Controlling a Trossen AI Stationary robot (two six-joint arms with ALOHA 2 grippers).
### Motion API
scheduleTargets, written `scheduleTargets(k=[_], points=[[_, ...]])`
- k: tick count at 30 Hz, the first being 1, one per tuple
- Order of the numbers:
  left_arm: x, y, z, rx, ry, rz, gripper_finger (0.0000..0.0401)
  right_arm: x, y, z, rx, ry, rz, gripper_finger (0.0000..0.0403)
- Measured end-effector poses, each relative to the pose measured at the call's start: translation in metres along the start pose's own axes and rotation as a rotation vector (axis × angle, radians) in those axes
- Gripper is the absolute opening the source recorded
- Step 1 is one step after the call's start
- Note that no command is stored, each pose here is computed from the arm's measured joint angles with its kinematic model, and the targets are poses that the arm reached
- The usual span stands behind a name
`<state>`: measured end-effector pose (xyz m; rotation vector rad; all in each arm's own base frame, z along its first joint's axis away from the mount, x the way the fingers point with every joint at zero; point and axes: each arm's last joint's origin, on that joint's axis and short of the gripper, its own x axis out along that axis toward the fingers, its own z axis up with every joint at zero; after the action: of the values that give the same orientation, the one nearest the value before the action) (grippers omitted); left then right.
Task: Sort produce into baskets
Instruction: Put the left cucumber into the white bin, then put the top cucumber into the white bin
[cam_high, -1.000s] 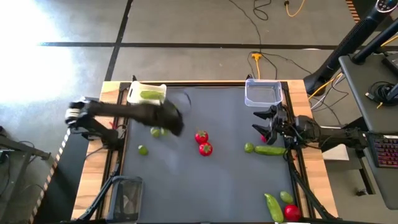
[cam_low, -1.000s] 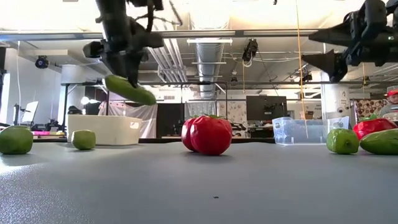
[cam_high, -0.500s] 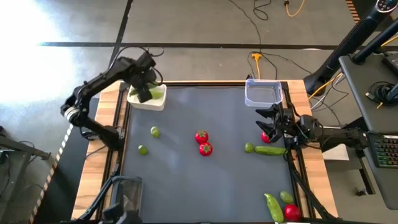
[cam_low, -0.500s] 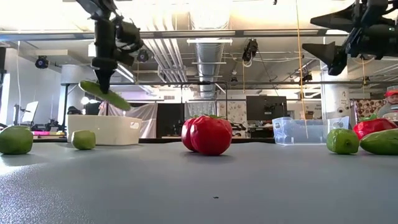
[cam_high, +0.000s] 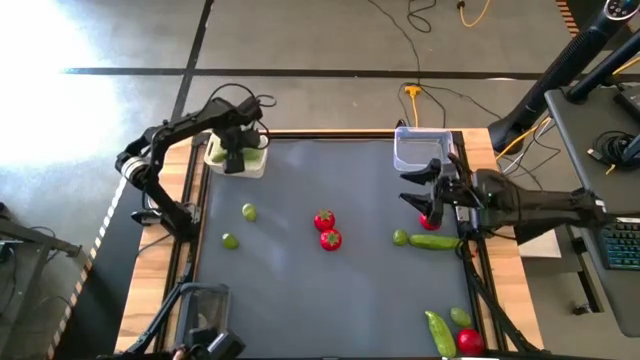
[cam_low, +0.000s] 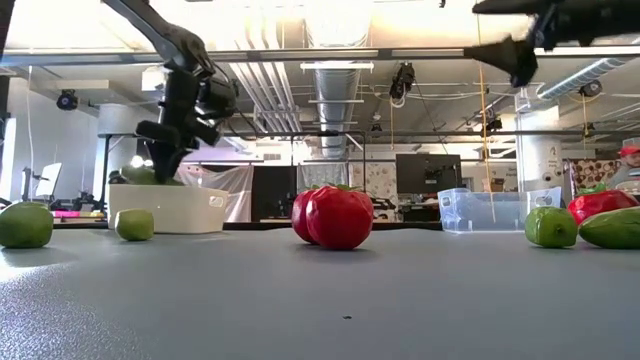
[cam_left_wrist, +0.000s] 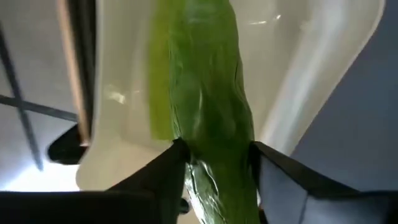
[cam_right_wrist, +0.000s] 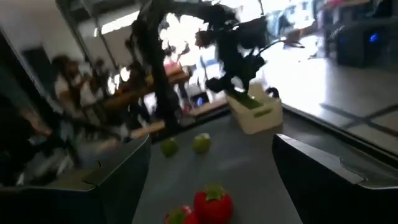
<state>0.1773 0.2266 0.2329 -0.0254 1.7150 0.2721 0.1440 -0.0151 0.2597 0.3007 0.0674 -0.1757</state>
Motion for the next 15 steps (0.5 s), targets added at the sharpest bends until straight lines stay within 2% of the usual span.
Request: scheduleTargets(k=[3, 6, 10, 12, 15], points=[[0.007, -0.004, -0.002, -0.003, 0.002, -0.037, 0.0212, 0.006, 0.013, 0.024, -0.113, 0.079, 0.136, 0.0325], [0.001, -0.005, -0.004, -0.033, -0.031, -0.022, 0.0244, 0.011, 0.020, 0.044, -0.144, 0.143, 0.149, 0.0325], [-0.031, -0.008, -0.014, -0.138, -0.172, -0.011, 0.0261, 0.019, 0.025, 0.059, -0.065, 0.248, 0.114, 0.0325], [-0.049, -0.013, -0.021, -0.210, -0.270, -0.042, 0.0261, 0.021, 0.027, 0.063, 0.017, 0.321, 0.089, 0.0325], [-0.073, -0.028, -0.030, -0.304, -0.442, -0.124, 0.0256, 0.021, 0.027, 0.067, 0.038, 0.464, 0.024, 0.0325]])
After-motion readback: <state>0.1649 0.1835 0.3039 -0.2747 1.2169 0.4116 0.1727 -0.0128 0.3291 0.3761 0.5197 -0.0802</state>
